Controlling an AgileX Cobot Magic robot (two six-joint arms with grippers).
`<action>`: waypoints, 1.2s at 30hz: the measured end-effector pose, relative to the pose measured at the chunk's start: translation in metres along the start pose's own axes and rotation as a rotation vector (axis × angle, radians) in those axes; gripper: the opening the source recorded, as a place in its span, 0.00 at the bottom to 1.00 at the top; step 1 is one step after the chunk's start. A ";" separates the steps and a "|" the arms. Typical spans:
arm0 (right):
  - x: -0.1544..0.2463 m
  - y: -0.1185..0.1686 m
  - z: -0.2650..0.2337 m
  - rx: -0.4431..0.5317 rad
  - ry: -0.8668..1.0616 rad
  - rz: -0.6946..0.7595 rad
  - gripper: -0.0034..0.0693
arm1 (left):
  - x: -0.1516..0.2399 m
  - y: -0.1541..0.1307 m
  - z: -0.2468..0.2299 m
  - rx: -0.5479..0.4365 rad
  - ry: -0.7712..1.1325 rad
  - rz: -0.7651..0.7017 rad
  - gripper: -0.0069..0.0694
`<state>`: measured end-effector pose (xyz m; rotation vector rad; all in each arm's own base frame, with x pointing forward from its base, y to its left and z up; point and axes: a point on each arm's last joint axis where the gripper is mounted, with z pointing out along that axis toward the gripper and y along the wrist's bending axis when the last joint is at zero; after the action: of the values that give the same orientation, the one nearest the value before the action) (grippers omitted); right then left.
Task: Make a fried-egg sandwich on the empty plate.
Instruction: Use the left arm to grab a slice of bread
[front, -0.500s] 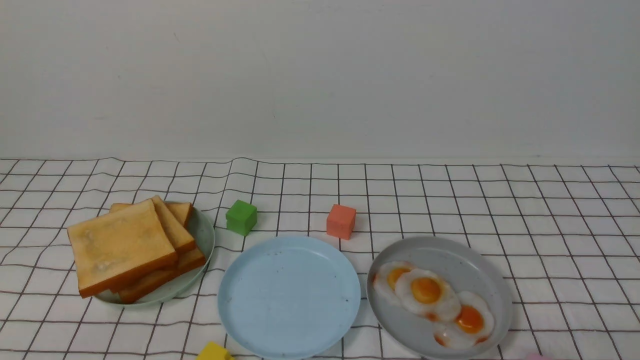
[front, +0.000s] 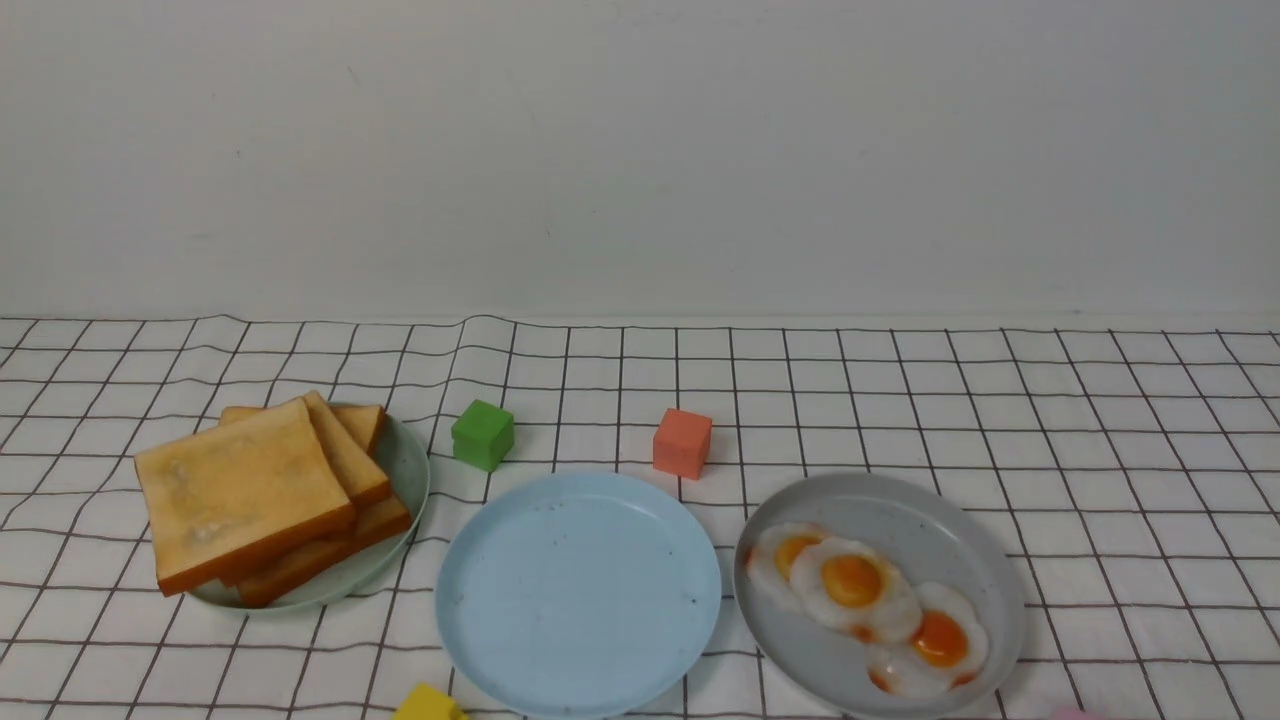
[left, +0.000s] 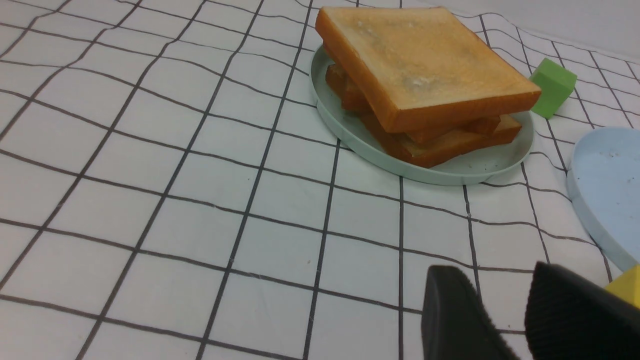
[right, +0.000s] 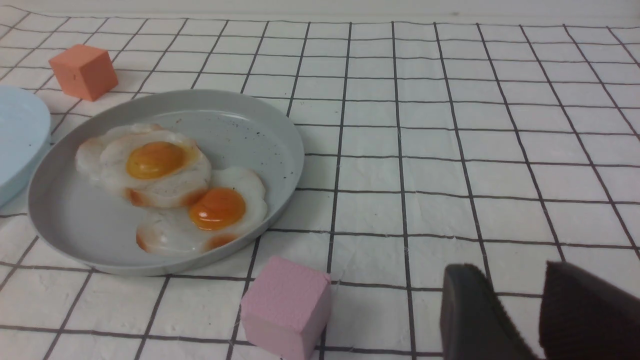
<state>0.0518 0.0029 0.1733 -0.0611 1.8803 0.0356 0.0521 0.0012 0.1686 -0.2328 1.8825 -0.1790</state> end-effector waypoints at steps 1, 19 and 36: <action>0.000 0.000 0.000 0.000 0.000 0.000 0.37 | 0.000 0.000 0.000 0.000 0.000 0.000 0.40; -0.011 0.000 0.000 -0.007 -0.147 0.021 0.37 | -0.001 0.000 0.000 0.003 -0.009 0.002 0.40; -0.076 -0.003 -0.031 -0.123 -0.728 0.421 0.37 | -0.070 -0.022 -0.031 0.379 -0.688 -0.365 0.40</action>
<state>0.0452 -0.0003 0.2549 0.2371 1.1336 0.4084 0.0456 -0.0023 0.2476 -0.3262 1.0854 -0.6154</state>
